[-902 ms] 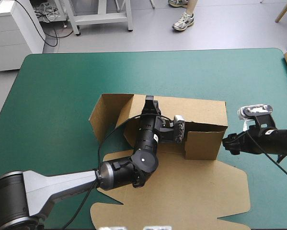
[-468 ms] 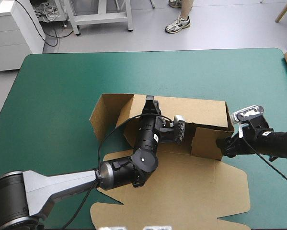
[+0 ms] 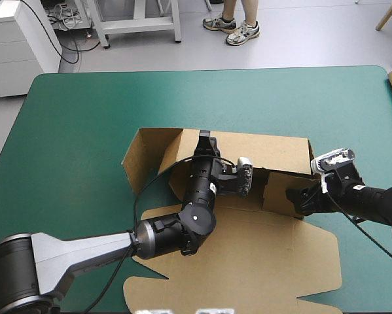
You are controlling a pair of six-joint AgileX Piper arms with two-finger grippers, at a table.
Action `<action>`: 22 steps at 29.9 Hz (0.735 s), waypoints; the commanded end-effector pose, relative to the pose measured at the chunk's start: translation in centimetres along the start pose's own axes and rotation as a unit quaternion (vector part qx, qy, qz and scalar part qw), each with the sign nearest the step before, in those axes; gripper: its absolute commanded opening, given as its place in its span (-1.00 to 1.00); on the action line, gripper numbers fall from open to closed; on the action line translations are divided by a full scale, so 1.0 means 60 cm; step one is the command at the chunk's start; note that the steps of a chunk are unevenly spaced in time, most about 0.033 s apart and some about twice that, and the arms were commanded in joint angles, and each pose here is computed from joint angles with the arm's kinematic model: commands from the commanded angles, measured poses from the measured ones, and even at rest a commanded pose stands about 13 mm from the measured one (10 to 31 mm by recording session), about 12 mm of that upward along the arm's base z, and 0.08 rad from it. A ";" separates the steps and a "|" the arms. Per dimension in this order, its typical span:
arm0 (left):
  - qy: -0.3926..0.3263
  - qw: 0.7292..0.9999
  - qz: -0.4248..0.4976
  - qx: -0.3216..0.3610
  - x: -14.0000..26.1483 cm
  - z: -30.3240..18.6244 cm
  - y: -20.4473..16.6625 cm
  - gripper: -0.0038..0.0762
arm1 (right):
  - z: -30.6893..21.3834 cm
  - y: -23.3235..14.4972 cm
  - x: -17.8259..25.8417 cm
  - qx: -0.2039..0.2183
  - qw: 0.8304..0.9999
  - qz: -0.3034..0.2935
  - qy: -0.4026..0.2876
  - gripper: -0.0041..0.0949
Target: Fold the box
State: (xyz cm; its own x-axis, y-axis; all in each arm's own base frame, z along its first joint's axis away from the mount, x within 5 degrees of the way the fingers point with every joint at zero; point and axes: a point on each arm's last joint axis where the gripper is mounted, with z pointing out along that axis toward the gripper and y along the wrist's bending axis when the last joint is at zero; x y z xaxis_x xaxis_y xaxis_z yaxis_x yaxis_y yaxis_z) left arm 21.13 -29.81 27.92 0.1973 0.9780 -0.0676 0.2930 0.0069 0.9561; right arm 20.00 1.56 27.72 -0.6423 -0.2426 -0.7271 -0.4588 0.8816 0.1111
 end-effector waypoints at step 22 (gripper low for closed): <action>-0.014 1.000 -0.028 -0.003 0.001 -0.013 0.023 -0.92 | -0.006 0.010 -0.026 0.029 0.998 -0.018 -0.045 -0.94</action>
State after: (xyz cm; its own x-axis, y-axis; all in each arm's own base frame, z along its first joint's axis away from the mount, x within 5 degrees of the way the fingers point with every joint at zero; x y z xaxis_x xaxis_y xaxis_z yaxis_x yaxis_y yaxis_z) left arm 21.10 -29.92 27.96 0.2110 0.9752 -0.0670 0.2934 0.0022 0.9560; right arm 20.40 1.73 28.07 -0.6014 -0.2436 -0.7609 -0.4425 0.8945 0.0633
